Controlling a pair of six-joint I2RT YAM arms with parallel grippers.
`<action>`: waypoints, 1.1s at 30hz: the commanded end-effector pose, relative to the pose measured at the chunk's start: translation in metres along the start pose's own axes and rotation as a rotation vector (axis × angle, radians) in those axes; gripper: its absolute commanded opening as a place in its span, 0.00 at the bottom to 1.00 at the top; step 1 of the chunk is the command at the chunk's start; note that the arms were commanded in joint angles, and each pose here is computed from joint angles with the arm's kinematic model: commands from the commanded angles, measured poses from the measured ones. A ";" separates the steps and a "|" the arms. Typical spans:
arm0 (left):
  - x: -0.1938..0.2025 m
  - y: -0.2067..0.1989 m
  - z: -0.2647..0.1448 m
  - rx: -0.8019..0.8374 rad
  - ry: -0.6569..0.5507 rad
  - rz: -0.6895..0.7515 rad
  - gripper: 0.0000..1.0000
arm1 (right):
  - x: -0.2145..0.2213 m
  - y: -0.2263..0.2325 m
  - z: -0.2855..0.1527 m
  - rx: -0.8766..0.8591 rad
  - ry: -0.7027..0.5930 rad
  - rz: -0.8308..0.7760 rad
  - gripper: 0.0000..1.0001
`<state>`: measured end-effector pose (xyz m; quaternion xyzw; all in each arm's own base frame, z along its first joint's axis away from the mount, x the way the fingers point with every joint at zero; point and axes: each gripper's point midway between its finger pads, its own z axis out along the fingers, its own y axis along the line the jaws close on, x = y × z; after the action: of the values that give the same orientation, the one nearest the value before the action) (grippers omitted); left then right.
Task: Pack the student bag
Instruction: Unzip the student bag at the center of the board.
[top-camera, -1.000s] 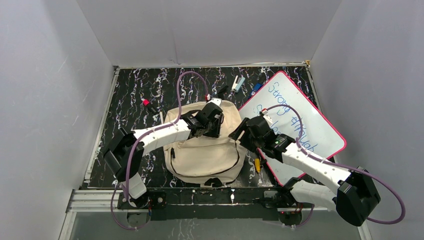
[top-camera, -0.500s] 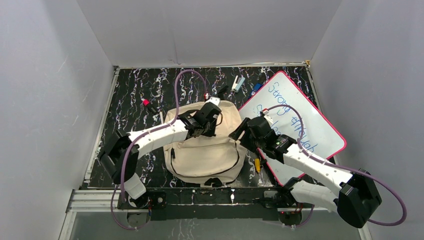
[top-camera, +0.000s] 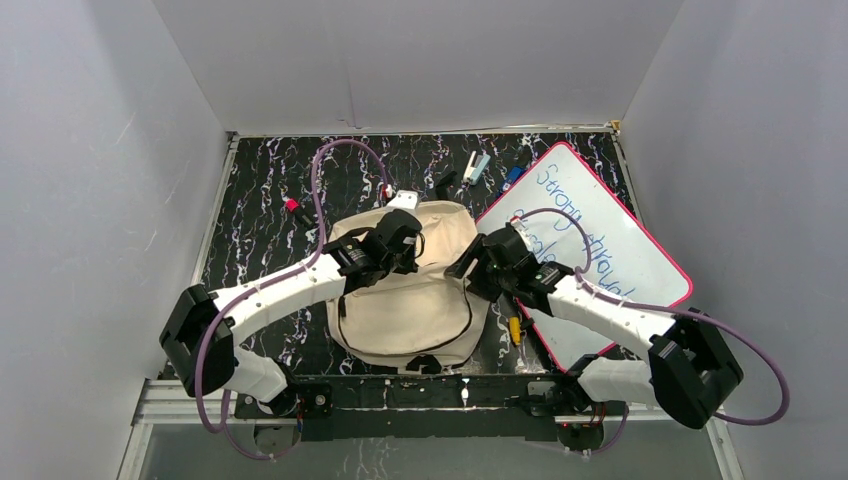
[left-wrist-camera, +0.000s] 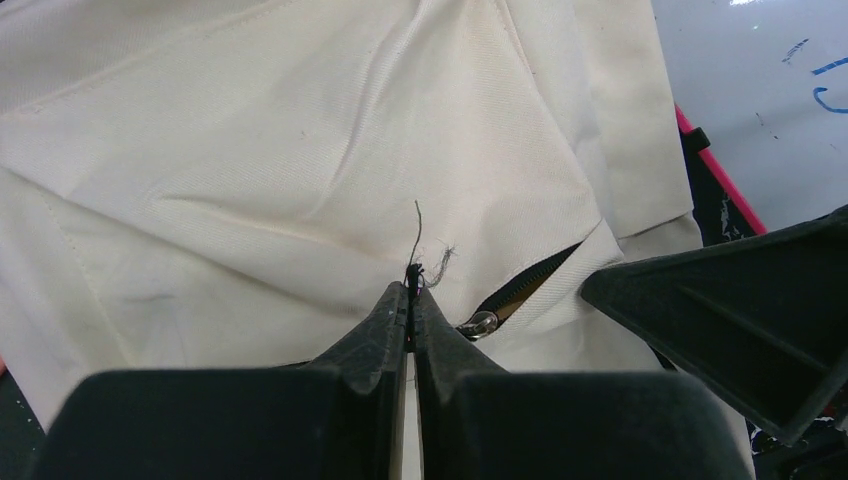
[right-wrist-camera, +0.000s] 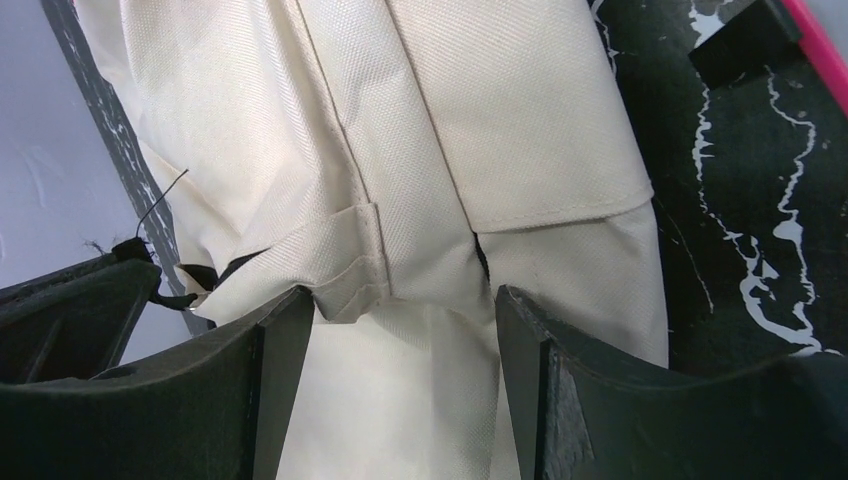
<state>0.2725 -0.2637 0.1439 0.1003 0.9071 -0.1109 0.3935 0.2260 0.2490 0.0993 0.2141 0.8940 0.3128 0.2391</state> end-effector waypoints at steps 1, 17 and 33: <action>-0.007 0.008 -0.002 -0.035 -0.041 -0.022 0.00 | -0.014 0.046 -0.005 -0.129 -0.020 -0.019 0.74; -0.008 0.003 -0.002 -0.006 -0.049 -0.031 0.00 | -0.022 0.061 -0.003 -0.207 -0.063 -0.084 0.49; 0.015 0.064 -0.014 -0.244 -0.017 -0.002 0.00 | -0.043 0.027 -0.016 -0.093 -0.193 -0.134 0.00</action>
<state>0.2698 -0.2442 0.1283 0.0820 0.9123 -0.0758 0.3941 0.2430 0.2603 0.1290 0.1516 0.8757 0.3462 0.3004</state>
